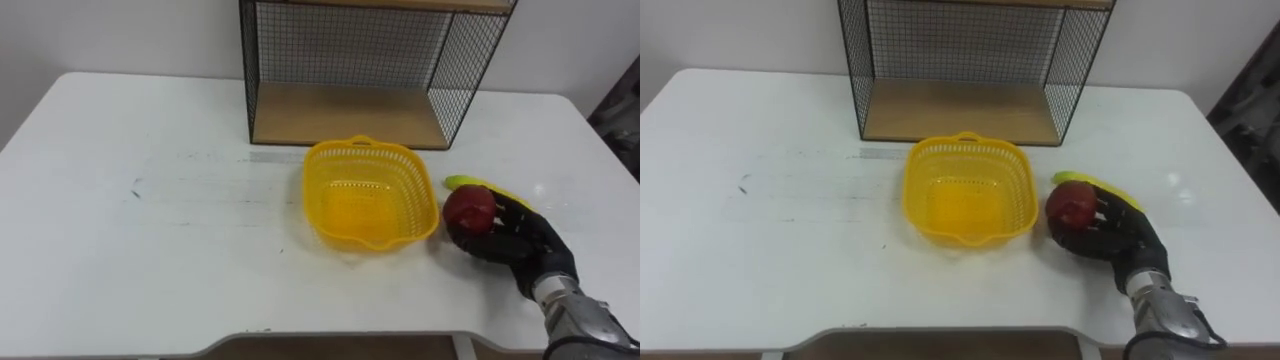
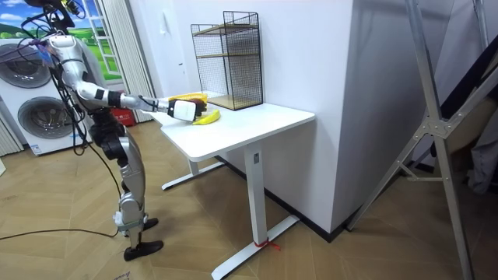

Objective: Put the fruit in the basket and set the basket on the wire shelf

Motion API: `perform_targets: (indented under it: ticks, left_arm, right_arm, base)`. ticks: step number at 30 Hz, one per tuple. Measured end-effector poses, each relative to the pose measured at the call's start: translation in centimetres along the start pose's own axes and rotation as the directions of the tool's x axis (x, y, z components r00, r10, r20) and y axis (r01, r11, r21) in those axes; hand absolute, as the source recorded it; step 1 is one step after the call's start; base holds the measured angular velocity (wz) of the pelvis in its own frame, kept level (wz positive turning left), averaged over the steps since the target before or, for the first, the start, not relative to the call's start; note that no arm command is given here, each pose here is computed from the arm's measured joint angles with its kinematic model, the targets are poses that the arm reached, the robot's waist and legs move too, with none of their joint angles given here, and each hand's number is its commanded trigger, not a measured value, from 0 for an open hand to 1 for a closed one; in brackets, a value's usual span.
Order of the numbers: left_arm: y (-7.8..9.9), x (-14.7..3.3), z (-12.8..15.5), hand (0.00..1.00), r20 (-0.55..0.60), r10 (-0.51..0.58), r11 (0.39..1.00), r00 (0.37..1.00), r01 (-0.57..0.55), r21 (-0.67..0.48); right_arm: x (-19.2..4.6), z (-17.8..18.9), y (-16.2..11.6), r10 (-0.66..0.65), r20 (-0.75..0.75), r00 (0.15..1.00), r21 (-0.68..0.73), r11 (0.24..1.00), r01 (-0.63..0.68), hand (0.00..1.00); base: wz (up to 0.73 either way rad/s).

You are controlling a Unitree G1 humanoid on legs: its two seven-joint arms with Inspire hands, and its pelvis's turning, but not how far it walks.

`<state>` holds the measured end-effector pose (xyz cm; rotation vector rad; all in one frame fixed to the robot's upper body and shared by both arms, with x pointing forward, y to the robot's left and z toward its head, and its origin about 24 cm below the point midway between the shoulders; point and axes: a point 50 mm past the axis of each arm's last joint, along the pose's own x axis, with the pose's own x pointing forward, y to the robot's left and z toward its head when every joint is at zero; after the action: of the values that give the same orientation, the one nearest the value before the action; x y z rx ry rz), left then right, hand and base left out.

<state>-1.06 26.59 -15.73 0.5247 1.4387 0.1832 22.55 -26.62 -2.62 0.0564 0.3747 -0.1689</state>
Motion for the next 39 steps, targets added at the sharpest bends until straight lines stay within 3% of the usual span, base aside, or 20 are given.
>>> perform_targets:
  ticks: [20,34,39]
  left_arm:
    - [-0.8,-0.1,0.2,0.00,0.002,-0.018,1.000,1.000,0.018,-0.009]
    - [-0.3,0.2,1.9,0.00,0.043,-0.003,1.000,0.999,0.004,-0.013]
    - [-0.2,0.2,1.9,0.00,0.044,-0.004,1.000,0.999,0.005,-0.012]
  right_arm:
    - [-0.3,7.7,2.9,0.082,0.314,0.946,-0.039,0.997,-0.074,1.00]
    - [-1.3,10.3,4.9,0.191,0.407,0.893,-0.362,0.932,-0.034,1.00]
    - [-1.3,10.3,5.0,0.207,0.400,0.893,-0.404,0.914,-0.031,1.00]
  base:
    - [0.00]
    - [-0.03]
    - [0.00]
